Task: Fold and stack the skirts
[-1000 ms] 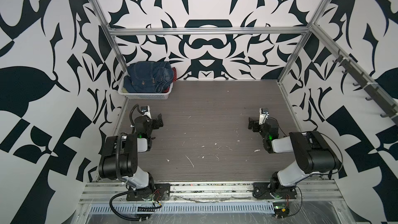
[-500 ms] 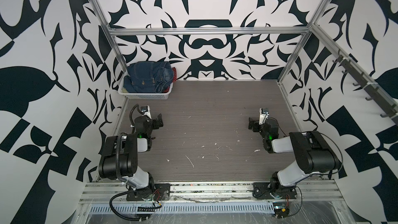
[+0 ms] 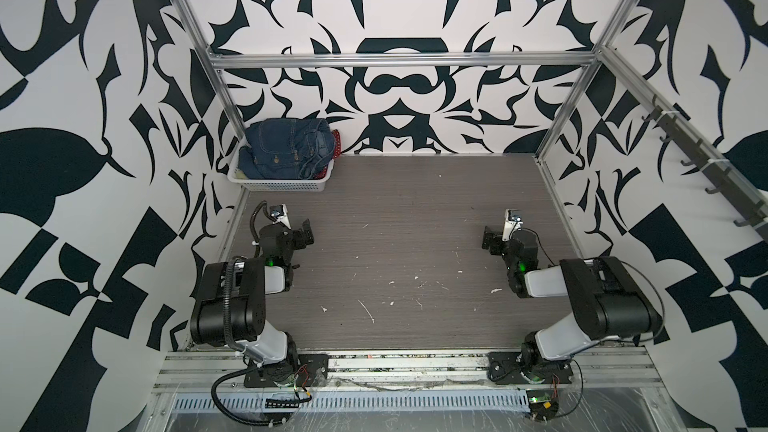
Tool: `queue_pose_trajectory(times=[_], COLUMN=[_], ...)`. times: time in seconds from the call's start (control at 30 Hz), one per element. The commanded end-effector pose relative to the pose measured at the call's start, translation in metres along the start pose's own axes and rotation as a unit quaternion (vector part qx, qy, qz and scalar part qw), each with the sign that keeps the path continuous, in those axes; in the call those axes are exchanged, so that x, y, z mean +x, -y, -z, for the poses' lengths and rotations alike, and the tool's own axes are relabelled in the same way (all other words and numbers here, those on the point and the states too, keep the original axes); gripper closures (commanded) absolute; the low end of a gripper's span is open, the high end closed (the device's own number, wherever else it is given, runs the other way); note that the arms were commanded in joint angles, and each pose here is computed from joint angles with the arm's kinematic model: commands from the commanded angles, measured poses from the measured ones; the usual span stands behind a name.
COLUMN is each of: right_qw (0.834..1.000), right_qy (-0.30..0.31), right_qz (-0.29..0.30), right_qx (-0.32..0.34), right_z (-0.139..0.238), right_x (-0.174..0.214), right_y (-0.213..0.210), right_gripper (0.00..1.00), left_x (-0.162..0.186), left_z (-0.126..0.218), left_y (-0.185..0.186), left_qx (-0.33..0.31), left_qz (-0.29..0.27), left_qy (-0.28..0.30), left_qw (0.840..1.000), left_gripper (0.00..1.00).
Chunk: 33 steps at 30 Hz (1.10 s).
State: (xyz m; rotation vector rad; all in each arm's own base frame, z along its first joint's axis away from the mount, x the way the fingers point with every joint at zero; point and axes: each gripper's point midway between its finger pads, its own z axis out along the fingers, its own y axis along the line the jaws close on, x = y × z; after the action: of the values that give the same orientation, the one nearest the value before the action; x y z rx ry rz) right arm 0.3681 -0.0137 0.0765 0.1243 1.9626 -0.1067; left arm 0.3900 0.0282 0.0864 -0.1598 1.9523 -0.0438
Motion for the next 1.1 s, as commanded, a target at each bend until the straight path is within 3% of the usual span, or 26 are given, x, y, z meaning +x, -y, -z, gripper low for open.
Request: queue_pose_trajectory(times=[0.0,0.1,0.17,0.23,0.27,0.37,0.43,0.63,0.83,1.07], right_qw=[0.997,0.982,0.952,0.943,0.947,0.975,0.977,0.967,0.954,0.952], right_qy=[0.061,0.097,0.108,0.082,0.044,-0.016,-0.029,-0.114,-0.178,-0.184], right_qz=[-0.03,-0.152,-0.261,-0.206,-0.178,-0.046,0.001,-0.006,0.032,0.046], right_qx=[0.02,-0.064,-0.12,-0.248,-0.263,-0.215,-0.213,-0.226,-0.239,-0.24], right_z=[0.025,0.052,0.057,0.064,0.061,0.052,0.044,0.013,0.016,0.023], right_x=[-0.061,-0.107,-0.125,-0.144,-0.147,-0.144,-0.144,-0.135,-0.114,-0.101], right_y=[0.008,-0.013,-0.025,-0.077,-0.098,-0.146,-0.171,-0.211,-0.235,-0.232], right_gripper=[0.02,0.01,0.0,0.0,0.0,0.04,0.04,0.14,0.17,0.19], left_x=[-0.062,-0.122,-0.146,-0.155,-0.16,-0.162,-0.161,-0.155,-0.157,-0.157], left_z=[0.029,0.068,0.078,0.072,0.064,0.029,0.004,-0.064,-0.101,-0.136], left_y=[0.004,0.018,0.027,0.032,0.035,0.043,0.058,0.053,0.051,0.06], left_qx=[-0.047,-0.018,0.003,0.011,0.014,0.016,0.044,0.001,-0.01,0.01], left_qz=[-0.005,0.058,0.088,0.107,0.114,0.128,0.109,0.092,0.068,0.055], left_qy=[0.043,0.088,0.095,0.075,0.06,-0.025,-0.08,-0.162,-0.174,-0.175], left_qw=[0.998,0.994,0.992,0.991,0.992,0.991,0.99,0.983,0.982,0.983], left_gripper=[0.0,0.01,0.01,0.01,0.01,0.01,0.01,0.01,0.01,0.0])
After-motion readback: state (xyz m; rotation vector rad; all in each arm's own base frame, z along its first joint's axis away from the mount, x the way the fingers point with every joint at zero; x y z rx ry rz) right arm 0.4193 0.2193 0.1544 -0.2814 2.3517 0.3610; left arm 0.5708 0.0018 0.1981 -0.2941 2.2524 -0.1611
